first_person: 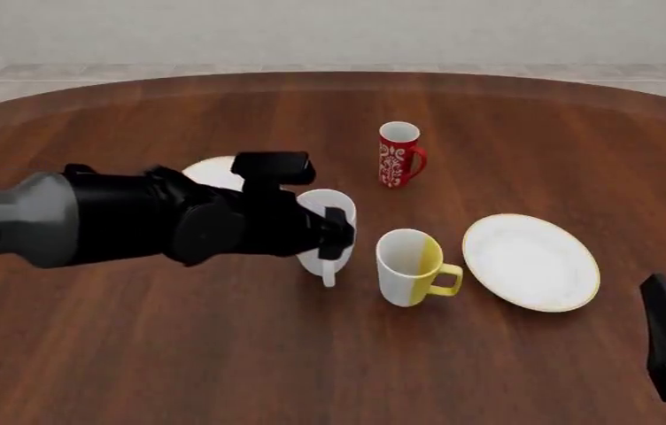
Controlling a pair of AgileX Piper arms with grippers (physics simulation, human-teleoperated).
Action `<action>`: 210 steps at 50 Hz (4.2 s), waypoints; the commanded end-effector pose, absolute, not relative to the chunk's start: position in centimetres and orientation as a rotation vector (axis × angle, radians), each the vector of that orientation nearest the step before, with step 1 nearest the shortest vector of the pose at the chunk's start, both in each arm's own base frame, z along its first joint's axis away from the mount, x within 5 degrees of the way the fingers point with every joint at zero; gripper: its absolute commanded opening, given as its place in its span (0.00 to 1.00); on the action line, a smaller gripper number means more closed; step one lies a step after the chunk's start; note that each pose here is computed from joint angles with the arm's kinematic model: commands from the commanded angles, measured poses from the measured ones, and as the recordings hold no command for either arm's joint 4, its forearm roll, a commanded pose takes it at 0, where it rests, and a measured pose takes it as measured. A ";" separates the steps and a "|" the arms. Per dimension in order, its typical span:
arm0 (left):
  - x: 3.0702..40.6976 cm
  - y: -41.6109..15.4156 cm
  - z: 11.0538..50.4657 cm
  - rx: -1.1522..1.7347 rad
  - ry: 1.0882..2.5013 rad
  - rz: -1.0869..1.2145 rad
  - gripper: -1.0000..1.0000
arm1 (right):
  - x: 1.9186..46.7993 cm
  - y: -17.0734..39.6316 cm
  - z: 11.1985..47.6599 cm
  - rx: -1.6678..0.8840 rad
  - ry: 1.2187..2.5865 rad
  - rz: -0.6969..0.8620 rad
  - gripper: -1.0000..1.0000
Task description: Put the white mug on the left plate.
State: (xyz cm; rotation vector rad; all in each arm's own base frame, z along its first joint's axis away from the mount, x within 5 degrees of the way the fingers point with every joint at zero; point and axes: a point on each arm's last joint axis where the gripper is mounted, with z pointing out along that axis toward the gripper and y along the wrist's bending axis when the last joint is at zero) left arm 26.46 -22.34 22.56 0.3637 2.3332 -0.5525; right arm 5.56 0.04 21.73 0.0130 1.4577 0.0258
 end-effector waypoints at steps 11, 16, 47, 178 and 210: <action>26.8 -23.4 20.2 0.328 2.386 -0.565 1.00 | 5.5 0.0 22.0 0.021 1.452 0.023 1.00; 26.8 -23.4 20.2 0.328 2.386 -0.565 1.00 | 5.5 0.0 22.0 0.021 1.452 0.023 1.00; 27.5 -23.3 16.3 0.231 2.458 -0.556 1.00 | 5.5 0.0 22.0 0.021 1.457 0.022 1.00; 34.5 -8.9 24.0 0.314 2.214 -0.121 0.00 | 5.6 0.0 21.4 0.011 1.481 0.016 1.00; 37.4 -10.9 21.7 0.320 2.255 -0.149 0.00 | 5.6 0.0 21.4 0.015 1.484 0.011 1.00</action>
